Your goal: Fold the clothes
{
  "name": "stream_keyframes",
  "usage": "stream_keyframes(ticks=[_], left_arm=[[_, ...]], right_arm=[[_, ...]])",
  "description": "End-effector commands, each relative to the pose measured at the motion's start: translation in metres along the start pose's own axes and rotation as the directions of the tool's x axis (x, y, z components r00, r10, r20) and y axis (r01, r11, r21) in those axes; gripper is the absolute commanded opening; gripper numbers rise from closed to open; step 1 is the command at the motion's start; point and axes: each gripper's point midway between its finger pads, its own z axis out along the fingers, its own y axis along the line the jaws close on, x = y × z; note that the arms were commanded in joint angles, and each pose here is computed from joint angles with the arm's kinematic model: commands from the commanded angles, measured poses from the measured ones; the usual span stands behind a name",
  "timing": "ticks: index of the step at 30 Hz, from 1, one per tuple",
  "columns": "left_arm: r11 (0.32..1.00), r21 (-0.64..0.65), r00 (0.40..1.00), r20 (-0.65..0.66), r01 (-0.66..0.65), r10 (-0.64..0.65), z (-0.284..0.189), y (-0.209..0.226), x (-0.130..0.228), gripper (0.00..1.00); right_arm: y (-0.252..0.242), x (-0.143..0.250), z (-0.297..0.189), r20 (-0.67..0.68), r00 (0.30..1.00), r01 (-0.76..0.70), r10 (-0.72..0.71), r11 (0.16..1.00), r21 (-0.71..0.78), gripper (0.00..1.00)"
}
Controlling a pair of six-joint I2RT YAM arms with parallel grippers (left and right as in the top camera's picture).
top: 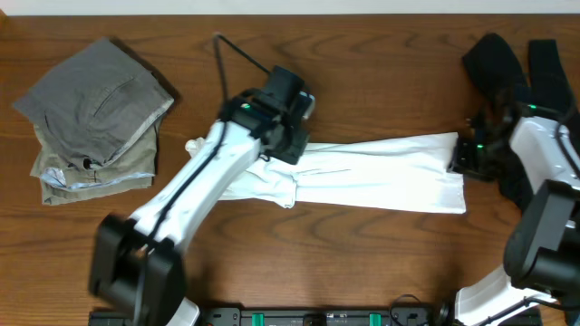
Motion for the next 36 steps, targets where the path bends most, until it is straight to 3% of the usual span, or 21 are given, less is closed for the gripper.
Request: stream_keyframes(ticks=[1,9,27,32,33,36], left_arm=[[0.997,-0.067,0.999,0.028,0.028,-0.026,-0.021,0.022,0.0,0.4],[0.988,-0.086,0.992,0.018,0.125,-0.124,-0.027,0.043,0.006,0.4],[0.988,-0.088,0.992,0.008,0.125,-0.125,-0.027,0.044,0.009,0.41],[0.988,-0.088,0.992,0.007,0.125,-0.125,-0.027,0.044,0.009,0.4],[0.988,-0.088,0.992,0.007,0.125,-0.125,-0.027,0.044,0.009,0.41],[0.988,-0.088,0.992,0.002,0.126,-0.126,-0.027,0.044,0.011,0.41]], right_arm=[[-0.015,-0.011,-0.017,0.065,0.997,-0.031,0.037,0.996,-0.087,0.42],[-0.026,-0.006,-0.006,0.091,0.995,-0.011,0.028,0.983,-0.183,0.5],[0.0,0.007,0.042,0.163,0.987,0.049,0.0,0.953,-0.297,0.49],[0.0,0.013,0.049,0.157,0.988,0.043,0.003,0.955,-0.294,0.36],[-0.002,0.013,0.05,0.152,0.988,0.026,0.018,0.958,-0.285,0.31],[-0.011,0.01,0.052,0.144,0.986,-0.045,0.081,0.97,-0.24,0.02]])
